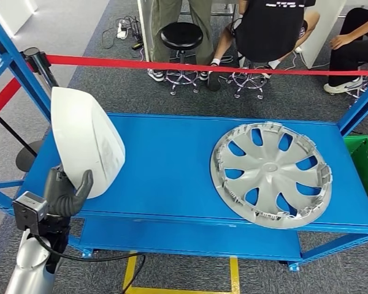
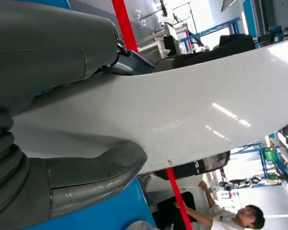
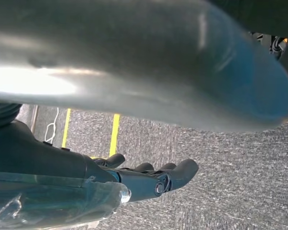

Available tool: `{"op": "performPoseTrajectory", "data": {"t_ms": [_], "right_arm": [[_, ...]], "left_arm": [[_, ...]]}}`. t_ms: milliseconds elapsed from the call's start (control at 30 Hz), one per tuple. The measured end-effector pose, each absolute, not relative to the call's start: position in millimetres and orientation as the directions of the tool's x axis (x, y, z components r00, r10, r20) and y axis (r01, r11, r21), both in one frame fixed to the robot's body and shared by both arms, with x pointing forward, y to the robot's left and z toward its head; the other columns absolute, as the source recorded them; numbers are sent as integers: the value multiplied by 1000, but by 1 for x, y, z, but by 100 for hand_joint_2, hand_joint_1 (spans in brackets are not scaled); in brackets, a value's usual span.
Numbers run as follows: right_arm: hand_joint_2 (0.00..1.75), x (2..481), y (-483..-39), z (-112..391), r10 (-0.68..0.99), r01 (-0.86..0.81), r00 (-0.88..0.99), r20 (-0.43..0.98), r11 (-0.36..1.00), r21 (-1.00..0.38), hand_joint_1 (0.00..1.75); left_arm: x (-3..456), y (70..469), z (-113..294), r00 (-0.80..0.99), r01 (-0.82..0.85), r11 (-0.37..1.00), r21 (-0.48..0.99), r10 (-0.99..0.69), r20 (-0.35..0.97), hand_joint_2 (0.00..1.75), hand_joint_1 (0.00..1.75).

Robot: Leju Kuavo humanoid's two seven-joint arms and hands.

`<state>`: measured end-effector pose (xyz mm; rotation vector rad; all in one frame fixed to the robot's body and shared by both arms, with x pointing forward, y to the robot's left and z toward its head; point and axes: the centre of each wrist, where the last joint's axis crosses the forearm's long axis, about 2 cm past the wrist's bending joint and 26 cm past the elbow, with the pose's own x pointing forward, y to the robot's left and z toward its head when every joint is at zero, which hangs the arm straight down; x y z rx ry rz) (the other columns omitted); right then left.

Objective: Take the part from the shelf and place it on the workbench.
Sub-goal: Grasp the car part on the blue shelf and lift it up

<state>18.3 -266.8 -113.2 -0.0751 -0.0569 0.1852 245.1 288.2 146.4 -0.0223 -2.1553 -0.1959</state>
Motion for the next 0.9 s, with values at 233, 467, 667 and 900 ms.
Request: {"op": "performPoseTrajectory", "data": {"t_ms": [233,467,667,900], "right_arm": [[0,19,-264,-113,205,-204,978,24,978,-38,0],[0,22,-258,-113,225,-225,974,22,974,-22,0],[0,24,-256,-112,226,-225,974,9,974,-19,0],[0,24,-257,-112,221,-221,975,5,975,-22,0]], "left_arm": [[242,284,144,-551,89,984,156,-82,831,175,175],[237,284,139,-545,99,989,108,-37,838,175,175],[239,282,140,-543,116,985,126,-43,839,175,175],[244,271,143,-542,129,983,134,-43,839,175,175]]}}
